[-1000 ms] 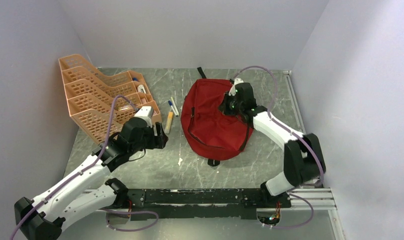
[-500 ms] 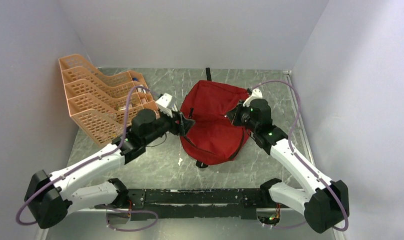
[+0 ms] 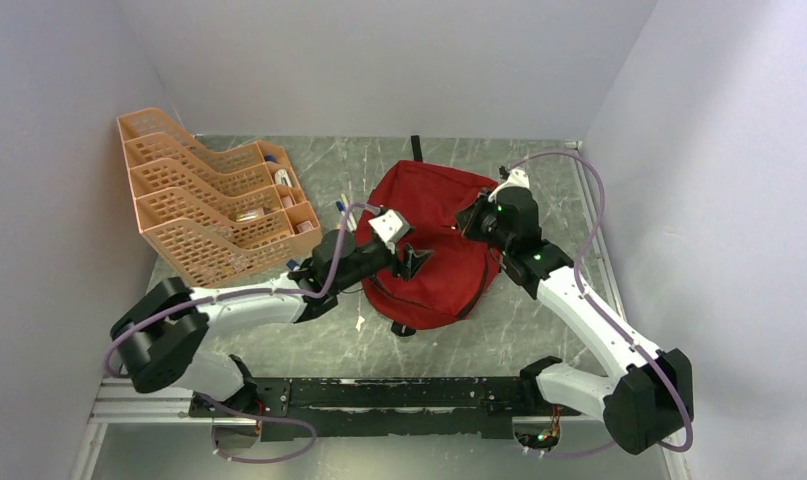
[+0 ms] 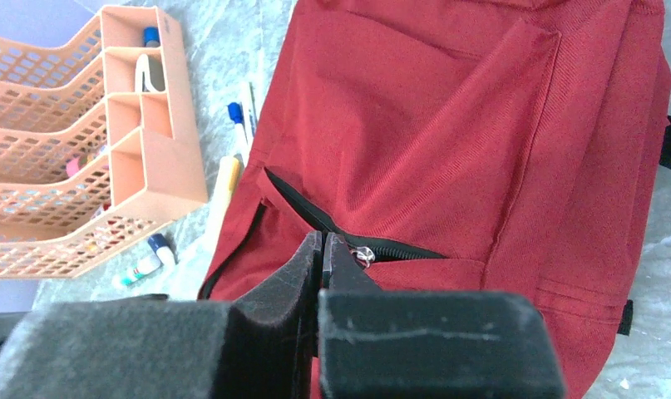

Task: Pack the student bag
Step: Unzip the student bag at the center of the board.

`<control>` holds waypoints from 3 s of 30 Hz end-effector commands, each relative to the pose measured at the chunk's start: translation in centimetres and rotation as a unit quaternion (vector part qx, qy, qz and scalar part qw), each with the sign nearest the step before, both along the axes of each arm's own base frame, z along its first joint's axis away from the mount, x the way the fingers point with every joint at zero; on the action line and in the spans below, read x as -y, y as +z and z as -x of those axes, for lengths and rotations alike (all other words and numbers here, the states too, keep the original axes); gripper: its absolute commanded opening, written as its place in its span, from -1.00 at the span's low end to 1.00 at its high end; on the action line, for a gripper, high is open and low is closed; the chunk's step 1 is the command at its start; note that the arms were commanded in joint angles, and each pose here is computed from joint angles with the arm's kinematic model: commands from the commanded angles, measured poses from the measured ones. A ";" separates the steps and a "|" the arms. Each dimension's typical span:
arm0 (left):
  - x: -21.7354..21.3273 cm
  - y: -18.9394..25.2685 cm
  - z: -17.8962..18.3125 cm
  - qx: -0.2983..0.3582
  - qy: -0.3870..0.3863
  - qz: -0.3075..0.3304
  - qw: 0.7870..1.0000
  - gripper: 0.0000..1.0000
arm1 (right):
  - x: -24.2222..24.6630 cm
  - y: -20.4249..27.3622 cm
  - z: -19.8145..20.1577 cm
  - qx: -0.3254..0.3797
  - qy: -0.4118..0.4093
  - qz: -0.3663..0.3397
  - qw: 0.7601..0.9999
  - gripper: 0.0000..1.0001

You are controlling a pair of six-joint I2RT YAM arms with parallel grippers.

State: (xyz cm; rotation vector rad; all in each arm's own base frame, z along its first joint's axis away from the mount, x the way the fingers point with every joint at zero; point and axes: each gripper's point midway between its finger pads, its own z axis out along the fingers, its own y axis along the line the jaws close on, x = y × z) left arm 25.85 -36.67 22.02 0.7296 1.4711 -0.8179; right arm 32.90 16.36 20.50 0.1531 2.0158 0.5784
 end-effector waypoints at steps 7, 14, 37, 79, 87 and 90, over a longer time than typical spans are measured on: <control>4.8 2.7 -1.1 0.117 -0.025 0.058 0.991 0.42 | -0.9 3.9 -1.7 0.023 -0.004 -0.039 0.999 -1.00; 6.9 2.6 -2.8 0.124 -0.016 0.067 0.990 0.42 | -1.7 4.4 -1.4 0.021 0.016 -0.057 0.998 -1.00; 8.1 1.3 -7.0 0.096 0.052 0.080 0.991 -0.19 | -2.3 4.0 -0.1 0.008 0.040 -0.069 0.997 -1.00; 7.6 -0.1 -6.4 0.051 -0.006 0.080 0.995 -0.90 | 3.4 -5.3 -1.5 -0.100 -0.041 -0.122 0.987 0.17; 7.3 -0.8 -6.2 0.052 -0.007 0.068 0.996 -0.90 | 2.5 -7.4 -1.7 -0.126 -0.019 -0.149 0.981 -0.03; 7.2 -0.9 -6.2 0.050 -0.007 0.067 0.996 -0.90 | 2.5 -8.0 -1.7 -0.130 -0.018 -0.155 0.979 -0.38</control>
